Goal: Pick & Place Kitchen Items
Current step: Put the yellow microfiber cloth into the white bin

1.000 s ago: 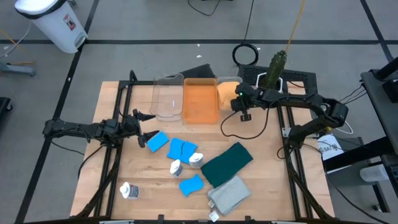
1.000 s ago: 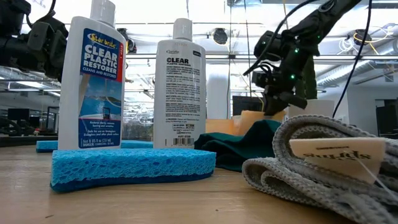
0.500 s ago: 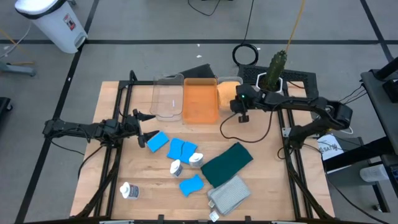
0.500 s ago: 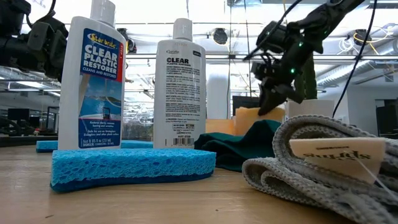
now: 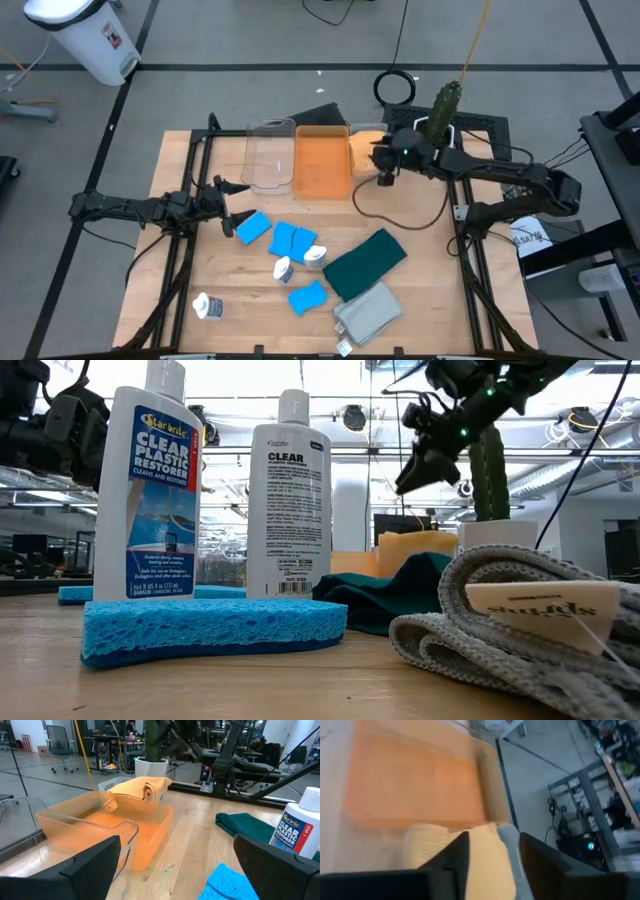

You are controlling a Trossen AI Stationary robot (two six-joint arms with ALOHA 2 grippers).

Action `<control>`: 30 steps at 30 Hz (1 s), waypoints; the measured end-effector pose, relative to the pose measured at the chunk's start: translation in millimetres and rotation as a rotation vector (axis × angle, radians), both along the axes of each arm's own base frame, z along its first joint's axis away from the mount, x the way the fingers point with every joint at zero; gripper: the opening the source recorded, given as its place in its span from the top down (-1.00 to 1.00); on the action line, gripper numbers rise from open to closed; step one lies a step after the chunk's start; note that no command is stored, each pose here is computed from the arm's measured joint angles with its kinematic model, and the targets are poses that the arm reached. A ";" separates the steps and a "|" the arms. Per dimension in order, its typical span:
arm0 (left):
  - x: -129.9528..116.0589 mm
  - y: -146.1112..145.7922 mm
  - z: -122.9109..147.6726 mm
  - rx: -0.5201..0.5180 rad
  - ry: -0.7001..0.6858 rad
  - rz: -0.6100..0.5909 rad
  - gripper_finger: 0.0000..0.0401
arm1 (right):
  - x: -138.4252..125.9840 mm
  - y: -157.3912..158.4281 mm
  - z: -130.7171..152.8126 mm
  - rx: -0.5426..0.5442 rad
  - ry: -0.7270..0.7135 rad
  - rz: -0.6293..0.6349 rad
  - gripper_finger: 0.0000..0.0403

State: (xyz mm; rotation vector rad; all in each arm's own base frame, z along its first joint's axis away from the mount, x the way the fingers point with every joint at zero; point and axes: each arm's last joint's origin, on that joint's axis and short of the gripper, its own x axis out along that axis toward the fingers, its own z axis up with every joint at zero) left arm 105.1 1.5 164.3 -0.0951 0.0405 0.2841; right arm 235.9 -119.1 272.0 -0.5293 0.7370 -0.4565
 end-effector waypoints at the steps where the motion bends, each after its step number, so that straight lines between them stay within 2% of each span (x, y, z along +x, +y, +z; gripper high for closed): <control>1: 0.0 0.0 0.1 0.000 0.000 0.000 -0.97 | 0.9 -5.9 2.8 0.019 0.000 -0.011 0.45; 3: 0.0 0.0 0.0 0.000 0.000 0.000 -0.97 | 0.4 -18.9 2.0 0.110 0.039 -0.019 0.68; 5: 0.0 0.0 0.0 0.000 0.000 0.000 -0.97 | -1.7 -29.4 -6.1 0.259 0.108 -0.009 0.90; 8: 0.0 0.0 0.2 0.000 -0.001 0.000 -0.97 | -1.5 -42.0 -24.0 0.424 0.192 -0.029 0.94; 10: 0.0 0.0 0.1 0.000 0.000 0.000 -0.97 | 0.4 -47.2 -37.6 0.476 0.238 -0.058 0.95; 18: 0.0 0.0 0.0 0.000 0.000 0.000 -0.97 | 14.6 -53.8 -71.7 0.573 0.318 -0.033 1.00; 25: 0.0 0.0 0.1 0.000 0.000 0.000 -0.97 | 24.7 -61.0 -99.4 0.606 0.365 -0.047 1.00; 30: 0.0 0.0 0.0 0.000 0.000 0.000 -0.97 | 27.0 -60.6 -103.2 0.592 0.389 -0.056 1.00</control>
